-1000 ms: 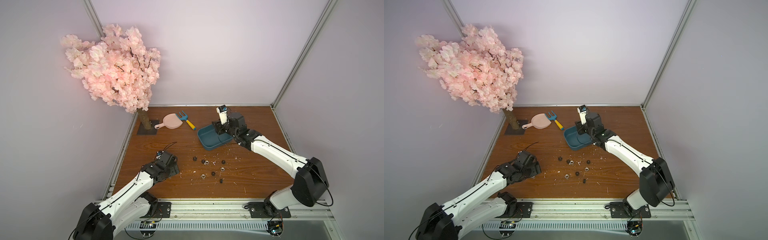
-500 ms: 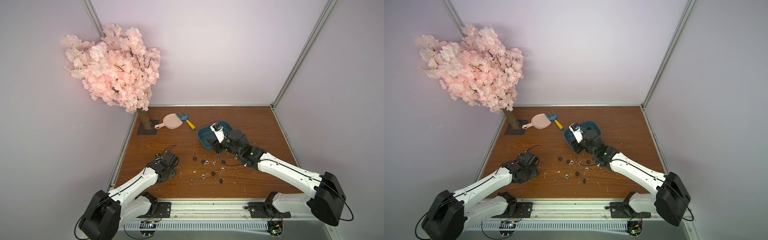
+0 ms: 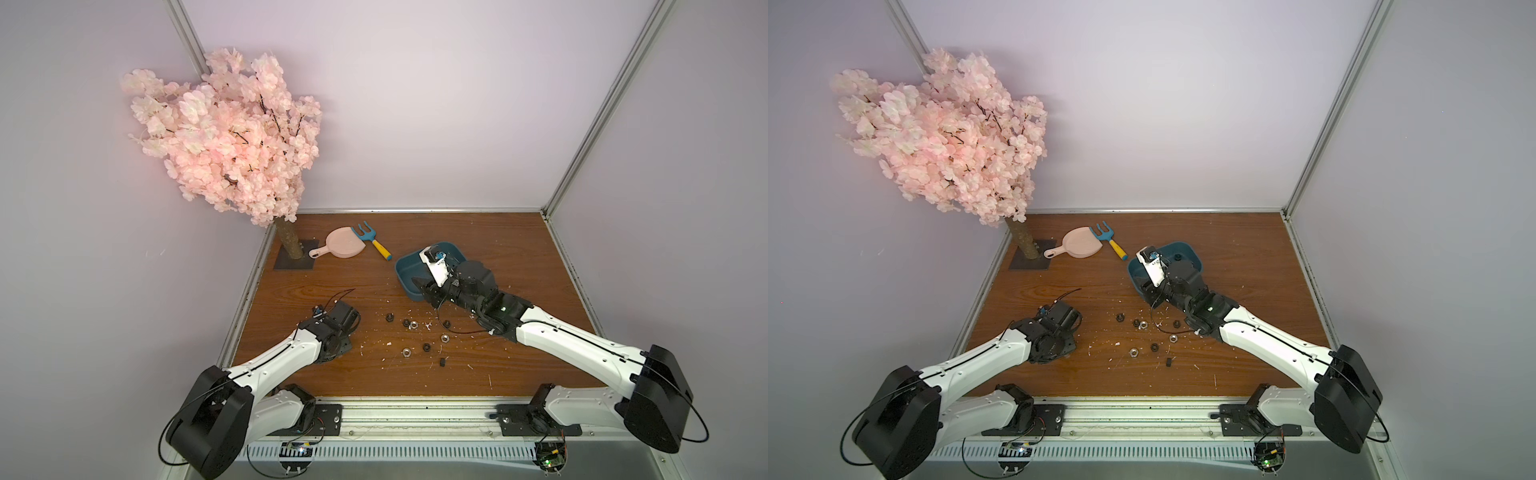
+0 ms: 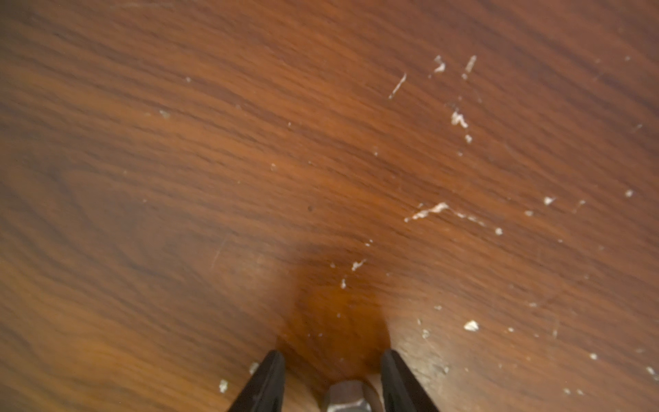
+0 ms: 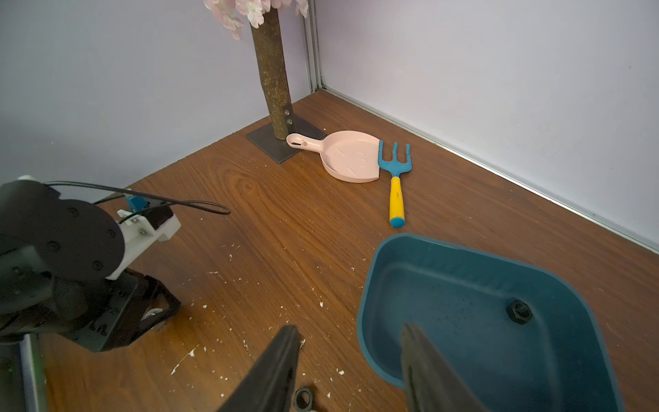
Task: Put the nuts on the desktop into the storage box
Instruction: Pick up the nut from the center of the board.
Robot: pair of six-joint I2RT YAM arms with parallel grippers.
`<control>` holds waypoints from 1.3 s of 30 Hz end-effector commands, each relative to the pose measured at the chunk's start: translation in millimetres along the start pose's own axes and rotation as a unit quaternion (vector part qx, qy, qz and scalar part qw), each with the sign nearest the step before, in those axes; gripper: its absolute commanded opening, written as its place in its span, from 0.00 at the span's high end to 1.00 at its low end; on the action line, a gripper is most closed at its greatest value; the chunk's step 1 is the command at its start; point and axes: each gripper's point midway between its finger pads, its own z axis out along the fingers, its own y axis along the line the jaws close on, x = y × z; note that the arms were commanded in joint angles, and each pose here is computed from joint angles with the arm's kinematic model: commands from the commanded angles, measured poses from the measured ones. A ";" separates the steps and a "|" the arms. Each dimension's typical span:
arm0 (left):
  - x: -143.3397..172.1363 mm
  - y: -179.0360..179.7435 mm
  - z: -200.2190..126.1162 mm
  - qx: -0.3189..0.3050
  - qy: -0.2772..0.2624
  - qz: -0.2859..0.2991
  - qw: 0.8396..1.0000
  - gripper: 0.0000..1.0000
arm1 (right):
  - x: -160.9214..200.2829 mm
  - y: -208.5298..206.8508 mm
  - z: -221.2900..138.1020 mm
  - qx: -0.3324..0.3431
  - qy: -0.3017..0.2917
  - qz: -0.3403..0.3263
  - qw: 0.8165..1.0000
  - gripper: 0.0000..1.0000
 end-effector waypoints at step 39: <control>73.4 -11.3 5.7 0.027 0.146 0.081 0.986 0.54 | -36.0 -7.5 -21.1 0.024 -0.060 0.024 0.998 0.48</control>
